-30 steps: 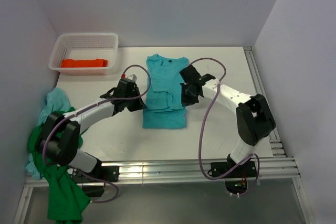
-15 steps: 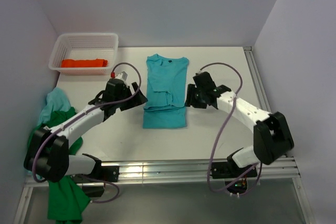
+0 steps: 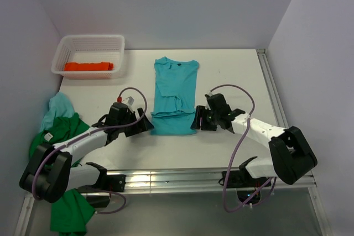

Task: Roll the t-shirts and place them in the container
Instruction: Fold the tshirt

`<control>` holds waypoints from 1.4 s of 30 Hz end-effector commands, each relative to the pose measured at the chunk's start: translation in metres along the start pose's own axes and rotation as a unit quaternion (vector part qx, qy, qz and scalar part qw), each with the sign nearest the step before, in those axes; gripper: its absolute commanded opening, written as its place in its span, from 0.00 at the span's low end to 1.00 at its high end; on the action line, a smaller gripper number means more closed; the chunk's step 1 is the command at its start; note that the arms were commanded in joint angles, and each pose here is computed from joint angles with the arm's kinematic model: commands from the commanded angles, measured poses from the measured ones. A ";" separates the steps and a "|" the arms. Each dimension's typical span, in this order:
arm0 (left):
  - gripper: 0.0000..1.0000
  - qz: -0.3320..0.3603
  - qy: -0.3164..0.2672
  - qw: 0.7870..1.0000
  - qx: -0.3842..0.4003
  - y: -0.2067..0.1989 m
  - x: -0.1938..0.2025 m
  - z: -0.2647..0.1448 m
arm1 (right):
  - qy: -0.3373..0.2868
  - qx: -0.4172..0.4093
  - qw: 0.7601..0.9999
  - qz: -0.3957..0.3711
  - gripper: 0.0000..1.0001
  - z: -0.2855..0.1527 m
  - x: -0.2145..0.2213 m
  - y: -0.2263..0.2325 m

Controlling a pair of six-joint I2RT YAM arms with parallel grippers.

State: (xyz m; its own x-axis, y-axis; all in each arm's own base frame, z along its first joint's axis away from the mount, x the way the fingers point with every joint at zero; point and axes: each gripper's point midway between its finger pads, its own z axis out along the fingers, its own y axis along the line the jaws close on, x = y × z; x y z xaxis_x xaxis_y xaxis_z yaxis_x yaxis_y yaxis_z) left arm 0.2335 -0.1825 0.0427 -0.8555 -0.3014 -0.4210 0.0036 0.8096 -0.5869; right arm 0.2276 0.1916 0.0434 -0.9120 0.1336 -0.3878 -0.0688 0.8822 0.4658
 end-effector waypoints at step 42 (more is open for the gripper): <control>0.71 0.044 -0.225 0.972 0.051 0.004 0.018 -0.003 | -0.278 0.044 0.957 -0.065 0.54 0.003 0.004 0.006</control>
State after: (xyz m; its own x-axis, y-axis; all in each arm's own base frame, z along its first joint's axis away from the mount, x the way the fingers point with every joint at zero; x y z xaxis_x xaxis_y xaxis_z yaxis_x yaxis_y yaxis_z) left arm 0.2197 -0.1934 0.0475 -0.5599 -0.4544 -0.6928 0.1361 0.7744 -0.6179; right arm 0.2052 0.1932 0.0200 -0.6294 0.1520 -0.7621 -0.1463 0.9400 0.3083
